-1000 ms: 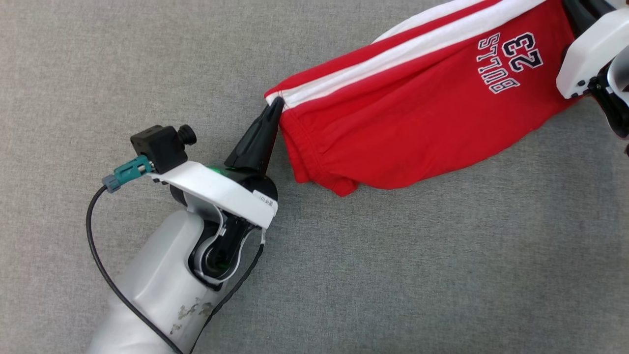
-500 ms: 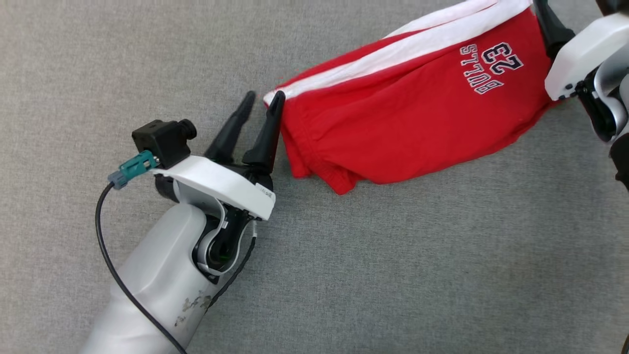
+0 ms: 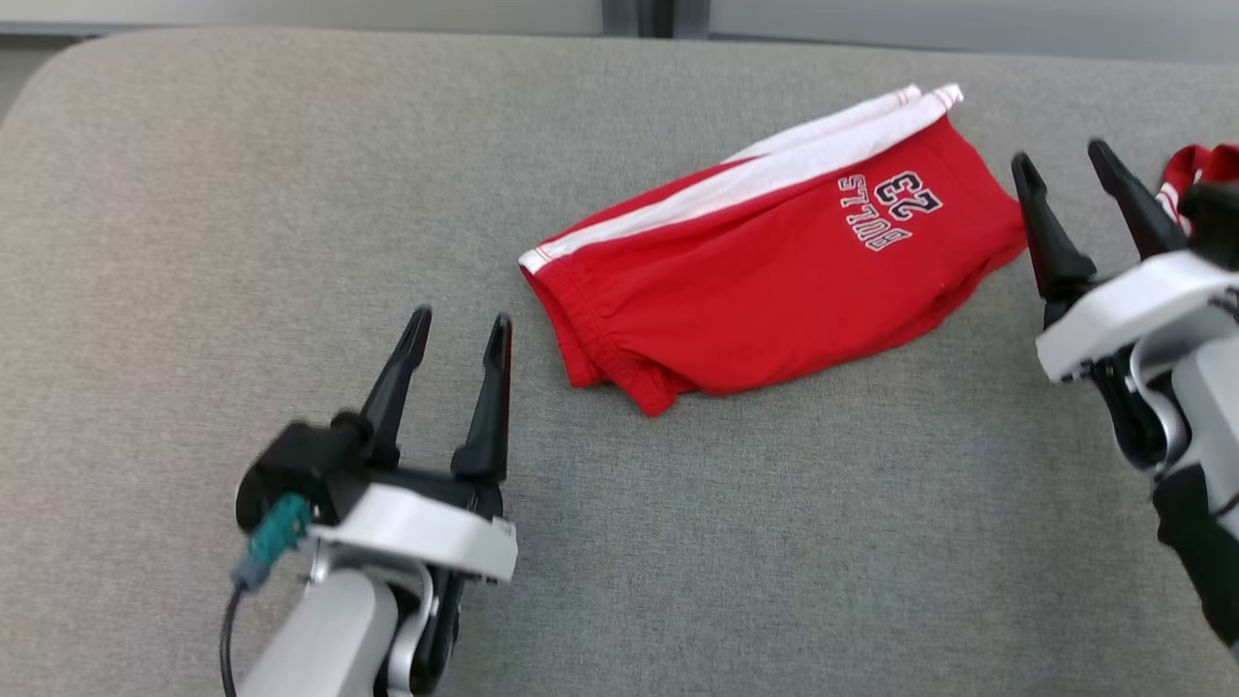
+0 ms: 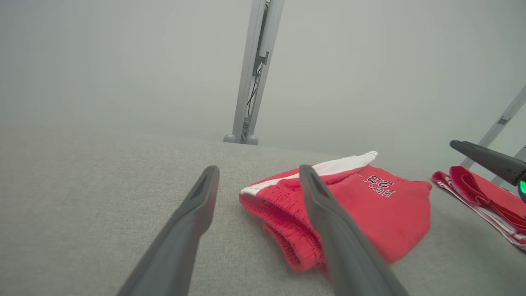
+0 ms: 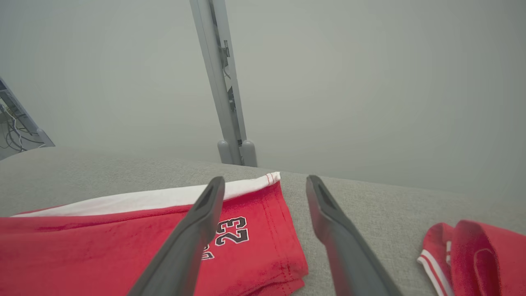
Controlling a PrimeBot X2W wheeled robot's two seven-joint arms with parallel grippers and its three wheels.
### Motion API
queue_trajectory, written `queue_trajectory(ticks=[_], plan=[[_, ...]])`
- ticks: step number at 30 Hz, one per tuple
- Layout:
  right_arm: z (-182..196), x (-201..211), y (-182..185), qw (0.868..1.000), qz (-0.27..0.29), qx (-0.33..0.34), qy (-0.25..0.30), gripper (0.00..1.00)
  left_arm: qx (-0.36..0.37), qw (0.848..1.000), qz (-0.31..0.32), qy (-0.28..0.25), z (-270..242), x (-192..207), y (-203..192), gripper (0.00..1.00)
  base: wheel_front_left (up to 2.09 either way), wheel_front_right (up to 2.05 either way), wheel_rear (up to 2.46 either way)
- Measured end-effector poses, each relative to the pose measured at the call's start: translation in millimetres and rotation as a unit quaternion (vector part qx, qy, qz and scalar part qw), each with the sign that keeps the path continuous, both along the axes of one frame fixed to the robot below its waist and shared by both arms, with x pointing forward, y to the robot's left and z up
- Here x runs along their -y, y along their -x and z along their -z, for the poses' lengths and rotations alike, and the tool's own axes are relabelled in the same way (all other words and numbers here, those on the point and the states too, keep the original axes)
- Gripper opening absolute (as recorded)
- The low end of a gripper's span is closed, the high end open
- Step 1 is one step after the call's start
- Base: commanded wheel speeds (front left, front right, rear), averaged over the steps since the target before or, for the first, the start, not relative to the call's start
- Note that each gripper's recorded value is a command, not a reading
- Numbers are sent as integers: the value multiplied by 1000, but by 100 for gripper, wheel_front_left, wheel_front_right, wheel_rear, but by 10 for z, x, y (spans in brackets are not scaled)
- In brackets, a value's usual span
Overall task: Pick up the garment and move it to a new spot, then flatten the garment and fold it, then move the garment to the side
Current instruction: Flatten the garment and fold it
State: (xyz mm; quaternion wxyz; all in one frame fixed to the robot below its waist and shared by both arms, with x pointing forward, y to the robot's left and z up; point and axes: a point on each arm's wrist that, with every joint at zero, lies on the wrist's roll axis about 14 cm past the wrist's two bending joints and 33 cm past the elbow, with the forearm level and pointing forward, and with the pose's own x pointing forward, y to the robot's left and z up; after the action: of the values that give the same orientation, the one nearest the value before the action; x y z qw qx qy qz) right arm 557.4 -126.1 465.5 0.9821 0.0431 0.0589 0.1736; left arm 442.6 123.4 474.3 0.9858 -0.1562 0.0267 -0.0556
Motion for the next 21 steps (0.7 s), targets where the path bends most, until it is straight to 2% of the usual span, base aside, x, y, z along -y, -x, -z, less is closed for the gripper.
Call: queue_trajectory(ticks=[3, 12, 17, 21], plan=[[-18, 40, 148, 1000, 15, 1, -19, 100, 5, 1000, -14, -10, -31, -34, 194, 100, 0, 0, 0], [124, 51, 437, 995, 51, -26, -78, 100, 49, 994, -44, -88, -261, -130, 587, 100, 0, 0, 0], [252, 94, 399, 987, 80, -56, -128, 100, 47, 991, -55, -109, -252, -149, 703, 100, 0, 0, 0], [431, 158, 306, 980, 99, -93, -143, 100, 43, 991, -59, -116, -225, -169, 715, 100, 0, 0, 0]])
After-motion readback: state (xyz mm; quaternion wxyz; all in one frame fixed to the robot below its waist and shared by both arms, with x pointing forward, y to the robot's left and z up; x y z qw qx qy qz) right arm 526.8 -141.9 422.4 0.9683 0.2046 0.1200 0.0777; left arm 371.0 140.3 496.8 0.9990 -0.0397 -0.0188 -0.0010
